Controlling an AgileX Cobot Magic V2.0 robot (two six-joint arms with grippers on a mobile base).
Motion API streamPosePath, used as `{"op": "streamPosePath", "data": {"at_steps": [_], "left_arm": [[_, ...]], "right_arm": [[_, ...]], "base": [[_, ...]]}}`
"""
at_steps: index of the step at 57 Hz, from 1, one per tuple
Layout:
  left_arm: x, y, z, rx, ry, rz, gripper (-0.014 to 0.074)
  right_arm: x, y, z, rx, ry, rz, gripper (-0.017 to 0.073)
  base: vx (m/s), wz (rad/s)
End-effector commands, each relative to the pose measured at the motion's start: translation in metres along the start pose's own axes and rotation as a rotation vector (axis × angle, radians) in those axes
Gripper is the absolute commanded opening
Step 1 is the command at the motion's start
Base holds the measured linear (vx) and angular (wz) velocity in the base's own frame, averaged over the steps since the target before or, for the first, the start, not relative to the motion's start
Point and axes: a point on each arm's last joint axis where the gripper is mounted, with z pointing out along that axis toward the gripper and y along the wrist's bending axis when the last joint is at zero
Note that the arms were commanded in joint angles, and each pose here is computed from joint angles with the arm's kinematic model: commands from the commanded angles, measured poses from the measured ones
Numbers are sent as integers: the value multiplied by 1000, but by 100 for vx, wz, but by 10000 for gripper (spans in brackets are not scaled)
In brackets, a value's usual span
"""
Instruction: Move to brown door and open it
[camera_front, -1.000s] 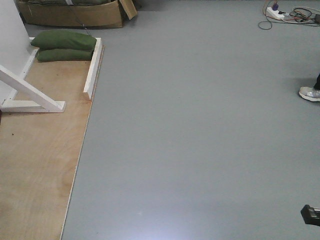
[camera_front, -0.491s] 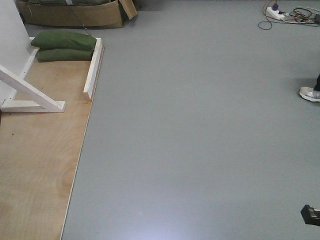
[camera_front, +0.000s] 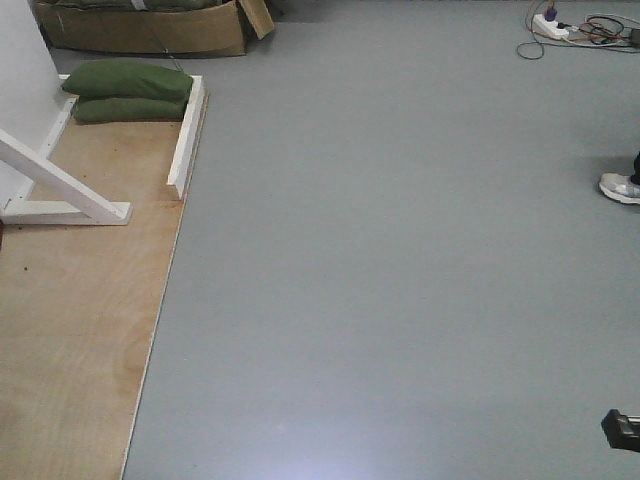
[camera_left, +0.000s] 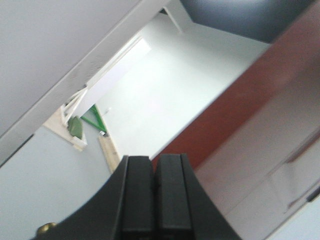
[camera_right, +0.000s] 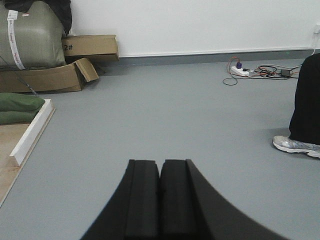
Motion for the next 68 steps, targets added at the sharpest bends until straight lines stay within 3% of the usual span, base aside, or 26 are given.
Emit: {"op": "streamPosePath", "data": {"at_steps": [1, 9, 17, 31, 68], "left_arm": [[-11, -7, 8, 25, -12, -4, -3], [-4, 8, 38, 5, 70, -8, -3], [-1, 13, 58, 12, 84, -10, -3], [10, 13, 81, 62, 206, -109, -3], [11, -31, 46, 215, 436, -204, -3]], "right_arm": [[-6, 0, -1, 2, -87, -6, 0], [-6, 0, -1, 2, -87, -6, 0], [-6, 0, -1, 2, -87, -6, 0], [-6, 0, -1, 2, -87, -6, 0], [-6, 0, -1, 2, -87, -6, 0]], "base": [[0, 0], [0, 0], [0, 0], [0, 0], [0, 0]]}}
